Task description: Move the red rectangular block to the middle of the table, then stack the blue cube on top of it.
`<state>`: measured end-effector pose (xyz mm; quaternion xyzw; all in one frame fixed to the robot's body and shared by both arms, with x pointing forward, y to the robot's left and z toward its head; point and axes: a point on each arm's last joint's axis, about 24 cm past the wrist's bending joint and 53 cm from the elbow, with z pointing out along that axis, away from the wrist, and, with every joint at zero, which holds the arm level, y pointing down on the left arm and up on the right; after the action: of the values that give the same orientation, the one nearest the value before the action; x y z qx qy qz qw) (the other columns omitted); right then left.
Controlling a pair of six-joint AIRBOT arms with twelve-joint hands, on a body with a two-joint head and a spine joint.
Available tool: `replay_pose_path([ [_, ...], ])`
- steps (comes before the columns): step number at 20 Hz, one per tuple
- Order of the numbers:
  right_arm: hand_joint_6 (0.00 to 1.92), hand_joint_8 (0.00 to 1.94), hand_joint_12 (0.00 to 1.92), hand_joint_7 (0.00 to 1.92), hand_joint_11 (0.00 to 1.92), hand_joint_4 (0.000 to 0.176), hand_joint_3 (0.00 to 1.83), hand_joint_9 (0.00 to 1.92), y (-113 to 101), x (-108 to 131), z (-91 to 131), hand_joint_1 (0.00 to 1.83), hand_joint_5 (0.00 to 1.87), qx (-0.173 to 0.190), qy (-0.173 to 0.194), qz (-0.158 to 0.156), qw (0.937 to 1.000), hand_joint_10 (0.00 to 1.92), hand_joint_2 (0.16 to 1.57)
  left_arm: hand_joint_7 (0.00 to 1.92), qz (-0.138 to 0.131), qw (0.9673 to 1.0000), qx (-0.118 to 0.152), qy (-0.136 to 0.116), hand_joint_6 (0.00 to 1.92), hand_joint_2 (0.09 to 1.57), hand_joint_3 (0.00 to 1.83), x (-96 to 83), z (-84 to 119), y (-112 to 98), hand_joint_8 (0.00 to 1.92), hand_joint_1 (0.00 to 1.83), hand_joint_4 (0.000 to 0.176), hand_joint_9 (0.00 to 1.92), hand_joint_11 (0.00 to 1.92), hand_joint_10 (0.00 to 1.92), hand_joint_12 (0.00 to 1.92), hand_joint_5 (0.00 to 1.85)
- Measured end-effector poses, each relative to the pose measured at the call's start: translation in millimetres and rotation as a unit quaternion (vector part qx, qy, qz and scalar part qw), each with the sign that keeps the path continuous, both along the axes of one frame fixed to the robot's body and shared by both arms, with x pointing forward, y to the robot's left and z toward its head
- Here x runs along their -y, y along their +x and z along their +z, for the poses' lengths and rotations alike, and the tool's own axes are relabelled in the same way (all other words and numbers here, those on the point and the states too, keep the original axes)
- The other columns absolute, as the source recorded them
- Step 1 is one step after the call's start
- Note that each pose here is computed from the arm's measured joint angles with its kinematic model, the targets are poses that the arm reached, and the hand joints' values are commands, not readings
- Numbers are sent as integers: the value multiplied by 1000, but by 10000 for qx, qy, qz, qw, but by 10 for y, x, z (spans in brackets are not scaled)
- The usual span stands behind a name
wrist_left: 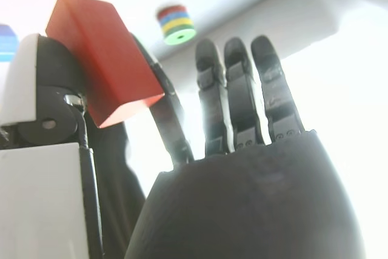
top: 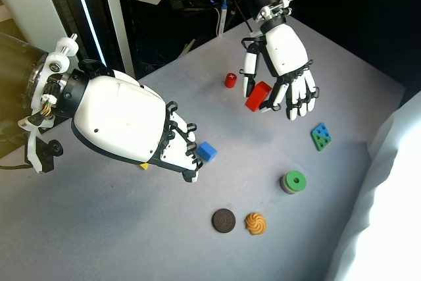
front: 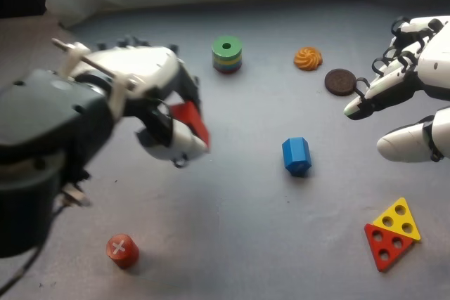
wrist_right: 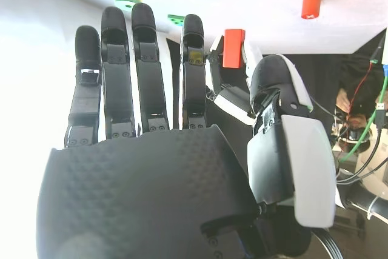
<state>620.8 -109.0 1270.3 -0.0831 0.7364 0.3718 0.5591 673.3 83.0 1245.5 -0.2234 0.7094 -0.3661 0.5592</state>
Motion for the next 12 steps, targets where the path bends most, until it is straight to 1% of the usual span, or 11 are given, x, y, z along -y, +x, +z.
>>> replay_pose_path([
  [1, 3, 1, 900, 523, 0, 0, 0, 469, 0, 0, 0, 23, 512, 0, 0, 0, 10000, 2, 1260, 412, -73, 10000, 57, -17, 917, 1092, 0, 71, -1, -17, 1, 1026, 176, 252, 0, 0, 409, 1019],
  [2, 2, 0, 903, 522, 5, 0, 0, 471, 0, 0, 0, 25, 509, 0, 0, 0, 10000, 2, 1261, 394, -128, 9999, 33, -96, 938, 1097, 2, 140, -37, -37, 2, 1021, 176, 235, 0, 2, 358, 1006],
  [3, 2, 1, 904, 524, 8, 0, 0, 476, 0, 0, 0, 21, 511, 0, 0, 0, 10000, 4, 1259, 397, -160, 9998, 28, -103, 914, 1092, 0, 187, -88, -56, 3, 1035, 155, 234, 0, 2, 344, 1022],
  [4, 5, 3, 906, 530, 12, 0, 0, 480, 0, 0, 0, 17, 519, 0, 0, 0, 10000, 5, 1259, 401, -155, 9998, -19, -137, 908, 1090, 0, 205, -144, -67, 3, 1037, 153, 242, 0, 4, 389, 1026],
  [5, 3, 3, 903, 531, 7, 0, 1, 483, 0, 1, -1, 3, 514, -1, -1, -1, 10000, 6, 1263, 401, -156, 9998, -38, -110, 916, 1091, 0, 205, -185, -73, 2, 1028, 171, 247, 0, 3, 417, 1019],
  [6, 1, 2, 904, 531, 8, 0, 1, 484, 0, 1, -1, 9, 512, -2, 1, -2, 10000, 5, 1264, 402, -144, 9998, -58, -118, 917, 1091, 0, 194, -225, -77, 1, 1026, 175, 249, 0, 3, 422, 1018],
  [8, 0, 0, 887, 519, 0, 0, 0, 469, 0, 0, 0, 12, 510, -1, 1, 0, 10000, 0, 1262, 393, -127, 9999, -5, -66, 916, 1091, 0, 176, -290, -65, 0, 1026, 176, 228, 0, 3, 377, 1020],
  [10, 3, 1, 887, 520, 6, 0, 1, 469, 0, 0, 4, 20, 516, 3, 5, 0, 10000, 1, 1264, 392, -133, 9999, -56, -64, 935, 1096, 1, 168, -375, -67, 0, 1022, 176, 233, 0, 3, 400, 1008],
  [12, 5, 5, 887, 533, 14, 0, 0, 484, 1, 0, 4, 27, 524, 1, 6, -2, 10000, 6, 1262, 397, -147, 9999, -71, -8, 956, 1101, 1, 177, -429, -54, 1, 1018, 176, 239, 0, 3, 395, 996],
])
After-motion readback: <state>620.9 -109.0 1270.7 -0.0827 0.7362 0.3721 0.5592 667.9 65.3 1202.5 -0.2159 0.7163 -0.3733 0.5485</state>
